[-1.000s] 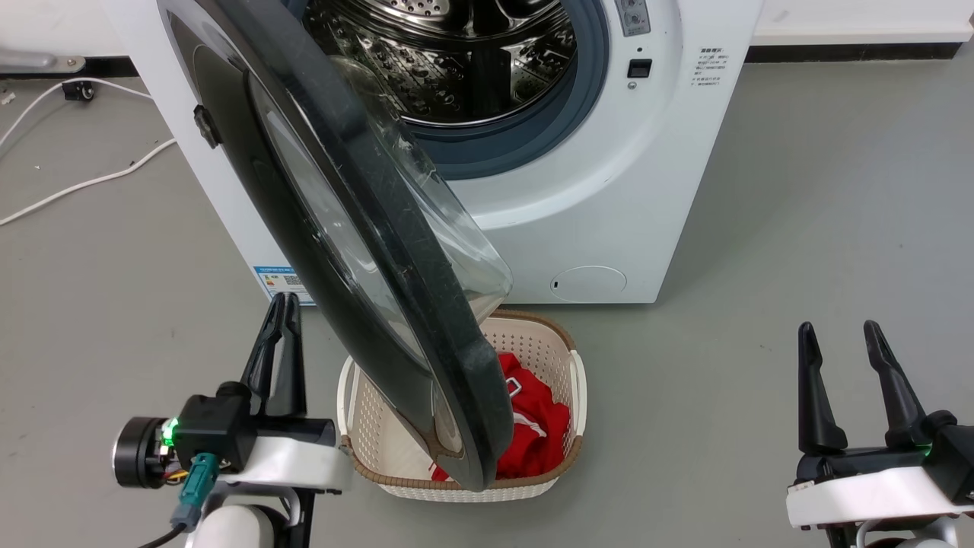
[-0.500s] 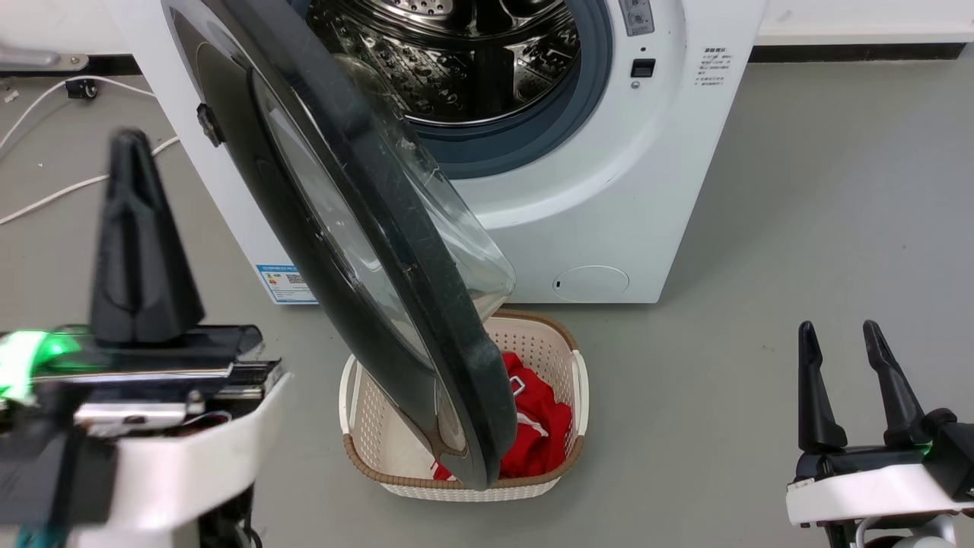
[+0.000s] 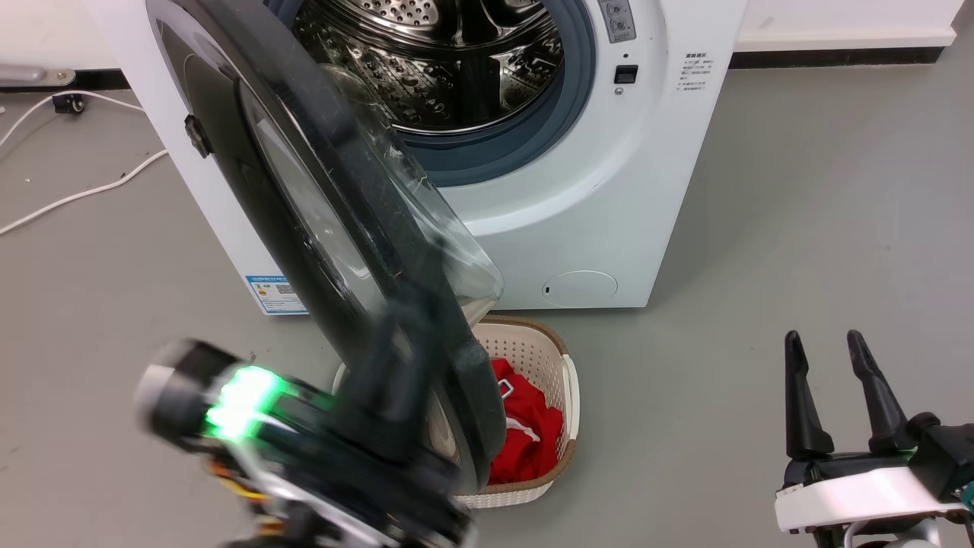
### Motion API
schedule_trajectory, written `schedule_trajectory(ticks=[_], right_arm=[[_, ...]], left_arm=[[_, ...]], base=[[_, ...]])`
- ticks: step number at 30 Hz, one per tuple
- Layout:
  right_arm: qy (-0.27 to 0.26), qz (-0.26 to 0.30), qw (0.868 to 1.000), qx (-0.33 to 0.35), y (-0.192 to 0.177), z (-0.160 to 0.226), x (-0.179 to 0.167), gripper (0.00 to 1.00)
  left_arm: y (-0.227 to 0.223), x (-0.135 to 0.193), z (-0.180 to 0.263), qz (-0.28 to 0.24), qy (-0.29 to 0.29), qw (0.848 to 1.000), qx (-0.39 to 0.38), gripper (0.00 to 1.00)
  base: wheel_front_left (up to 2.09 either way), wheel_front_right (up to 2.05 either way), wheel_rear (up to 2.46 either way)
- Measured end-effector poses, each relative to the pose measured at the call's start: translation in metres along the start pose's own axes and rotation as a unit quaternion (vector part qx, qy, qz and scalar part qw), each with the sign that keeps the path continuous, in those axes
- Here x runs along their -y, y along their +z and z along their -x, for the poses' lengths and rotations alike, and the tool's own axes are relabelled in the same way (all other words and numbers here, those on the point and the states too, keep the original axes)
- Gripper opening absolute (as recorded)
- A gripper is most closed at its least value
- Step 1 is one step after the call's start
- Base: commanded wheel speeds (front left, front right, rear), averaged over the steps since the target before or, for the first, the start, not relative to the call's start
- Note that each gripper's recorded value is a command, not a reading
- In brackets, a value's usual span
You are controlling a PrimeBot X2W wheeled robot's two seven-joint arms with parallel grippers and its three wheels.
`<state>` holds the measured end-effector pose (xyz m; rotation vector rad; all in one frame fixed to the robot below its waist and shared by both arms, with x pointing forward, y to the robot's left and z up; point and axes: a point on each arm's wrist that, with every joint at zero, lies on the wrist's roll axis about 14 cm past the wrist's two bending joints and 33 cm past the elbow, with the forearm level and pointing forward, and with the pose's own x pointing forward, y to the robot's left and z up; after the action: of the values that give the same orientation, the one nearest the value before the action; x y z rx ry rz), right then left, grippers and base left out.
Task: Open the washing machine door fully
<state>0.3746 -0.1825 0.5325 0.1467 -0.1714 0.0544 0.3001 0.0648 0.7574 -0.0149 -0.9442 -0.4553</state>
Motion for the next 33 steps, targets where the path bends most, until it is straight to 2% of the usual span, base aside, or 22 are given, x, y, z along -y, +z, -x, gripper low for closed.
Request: schedule_trajectory(ticks=[4,10,13,17,21,33], right_arm=[[0.001,-0.002,1.000,-0.005,-0.003,0.002,-0.001,1.00],[-0.001,-0.007,1.000,-0.013,-0.008,0.006,0.000,1.00],[0.000,-0.009,1.000,-0.015,-0.009,0.005,-0.001,1.00],[0.001,-0.013,1.000,-0.020,-0.013,0.004,-0.003,1.00],[0.001,-0.018,1.000,-0.025,-0.017,0.003,-0.003,1.00],[-0.009,-0.039,0.998,-0.039,-0.026,0.006,0.000,1.00]], left_arm=[[-0.055,0.038,0.040,0.056,-0.043,0.990,-0.119,0.00],[-0.110,0.076,0.113,0.107,-0.076,0.954,-0.270,0.00],[-0.130,0.087,0.142,0.117,-0.084,0.935,-0.324,0.00],[-0.151,0.089,0.157,0.124,-0.080,0.921,-0.360,0.00],[-0.159,0.088,0.131,0.125,-0.078,0.931,-0.335,0.00],[-0.188,0.076,0.109,0.117,-0.037,0.933,-0.338,0.00]], base=[[0.00,0.00,0.00],[0.00,0.00,0.00],[0.00,0.00,0.00],[0.00,0.00,0.00],[0.00,0.00,0.00],[0.00,0.00,0.00]])
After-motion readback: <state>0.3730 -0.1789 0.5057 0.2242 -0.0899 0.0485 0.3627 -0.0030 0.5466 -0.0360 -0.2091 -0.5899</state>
